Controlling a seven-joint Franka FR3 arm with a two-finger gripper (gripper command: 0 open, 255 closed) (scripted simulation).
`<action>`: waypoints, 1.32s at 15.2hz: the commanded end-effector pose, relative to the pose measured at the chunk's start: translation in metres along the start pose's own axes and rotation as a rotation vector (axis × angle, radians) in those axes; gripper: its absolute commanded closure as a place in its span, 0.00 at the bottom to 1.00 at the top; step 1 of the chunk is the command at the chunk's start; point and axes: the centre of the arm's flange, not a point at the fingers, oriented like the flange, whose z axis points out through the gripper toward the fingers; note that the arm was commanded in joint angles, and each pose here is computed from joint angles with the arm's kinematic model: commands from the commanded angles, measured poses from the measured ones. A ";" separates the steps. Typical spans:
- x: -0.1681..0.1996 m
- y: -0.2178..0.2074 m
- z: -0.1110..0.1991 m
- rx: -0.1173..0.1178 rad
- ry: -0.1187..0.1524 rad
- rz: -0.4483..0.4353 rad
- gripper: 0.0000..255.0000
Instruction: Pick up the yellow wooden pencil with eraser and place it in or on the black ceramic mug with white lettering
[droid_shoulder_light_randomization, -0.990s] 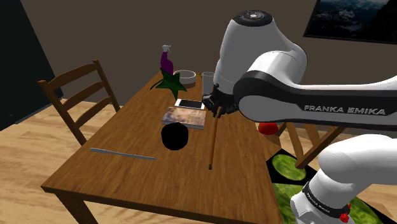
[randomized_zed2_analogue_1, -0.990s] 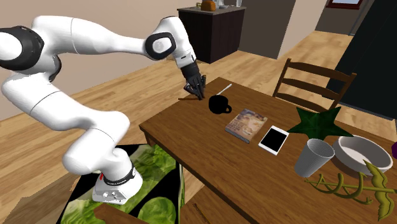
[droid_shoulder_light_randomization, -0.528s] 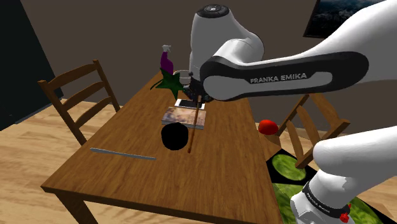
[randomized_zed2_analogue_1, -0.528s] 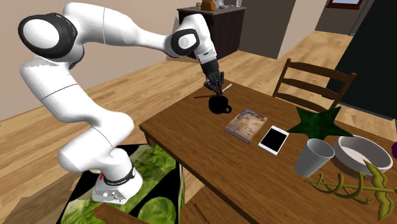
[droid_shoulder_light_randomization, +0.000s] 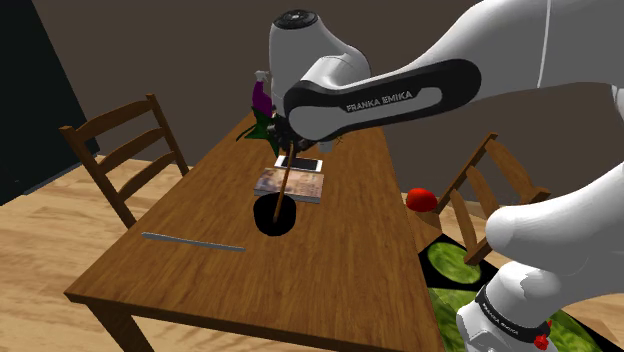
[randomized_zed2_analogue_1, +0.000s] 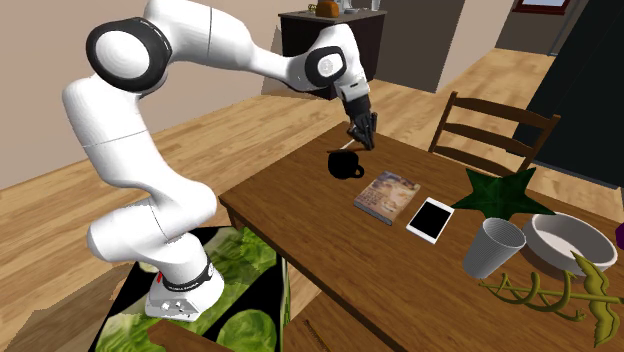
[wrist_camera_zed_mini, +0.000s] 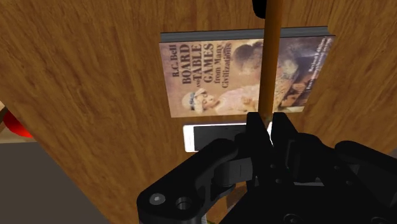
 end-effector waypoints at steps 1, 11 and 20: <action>-0.003 0.000 0.009 0.001 0.000 0.000 1.00; -0.025 0.005 0.057 0.001 0.000 0.000 1.00; -0.028 0.005 0.064 0.001 0.000 0.000 1.00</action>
